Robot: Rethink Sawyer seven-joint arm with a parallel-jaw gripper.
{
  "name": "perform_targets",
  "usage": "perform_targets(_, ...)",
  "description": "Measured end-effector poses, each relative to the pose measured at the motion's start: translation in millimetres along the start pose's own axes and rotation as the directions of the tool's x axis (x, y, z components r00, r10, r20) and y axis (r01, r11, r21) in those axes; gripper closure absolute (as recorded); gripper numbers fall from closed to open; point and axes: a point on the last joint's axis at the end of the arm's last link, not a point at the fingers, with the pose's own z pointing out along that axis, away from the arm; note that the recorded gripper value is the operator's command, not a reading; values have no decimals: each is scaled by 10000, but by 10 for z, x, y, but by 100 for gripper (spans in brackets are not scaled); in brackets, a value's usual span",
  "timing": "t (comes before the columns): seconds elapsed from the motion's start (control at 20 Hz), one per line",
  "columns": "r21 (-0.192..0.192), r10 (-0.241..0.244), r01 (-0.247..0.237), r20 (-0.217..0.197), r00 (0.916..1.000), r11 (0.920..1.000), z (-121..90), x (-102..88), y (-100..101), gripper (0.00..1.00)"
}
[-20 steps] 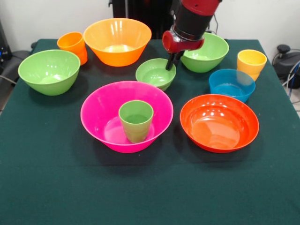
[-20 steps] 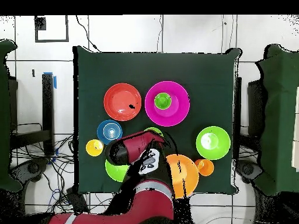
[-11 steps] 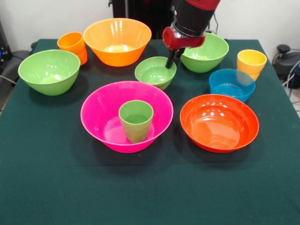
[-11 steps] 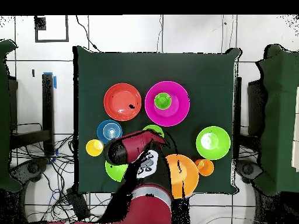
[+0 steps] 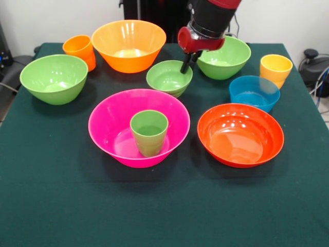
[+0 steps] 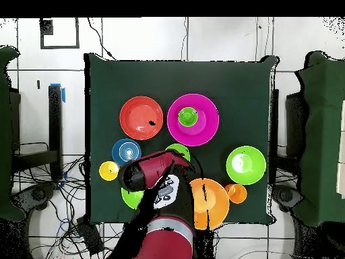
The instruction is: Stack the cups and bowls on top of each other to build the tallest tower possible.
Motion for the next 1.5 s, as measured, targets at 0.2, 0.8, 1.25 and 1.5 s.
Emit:
perform_targets(0.2, 15, 56, -56, -340, 9994, 10000, -44, 48, -37, 100)
perform_targets(0.8, 89, 222, -215, -939, 9953, 9997, -206, 113, -139, 100)
perform_targets(1.25, 172, 309, -295, -829, 9961, 9994, -304, 73, -199, 100)
perform_targets(1.5, 174, 408, -397, -695, 9967, 9991, -327, 26, -264, 100)
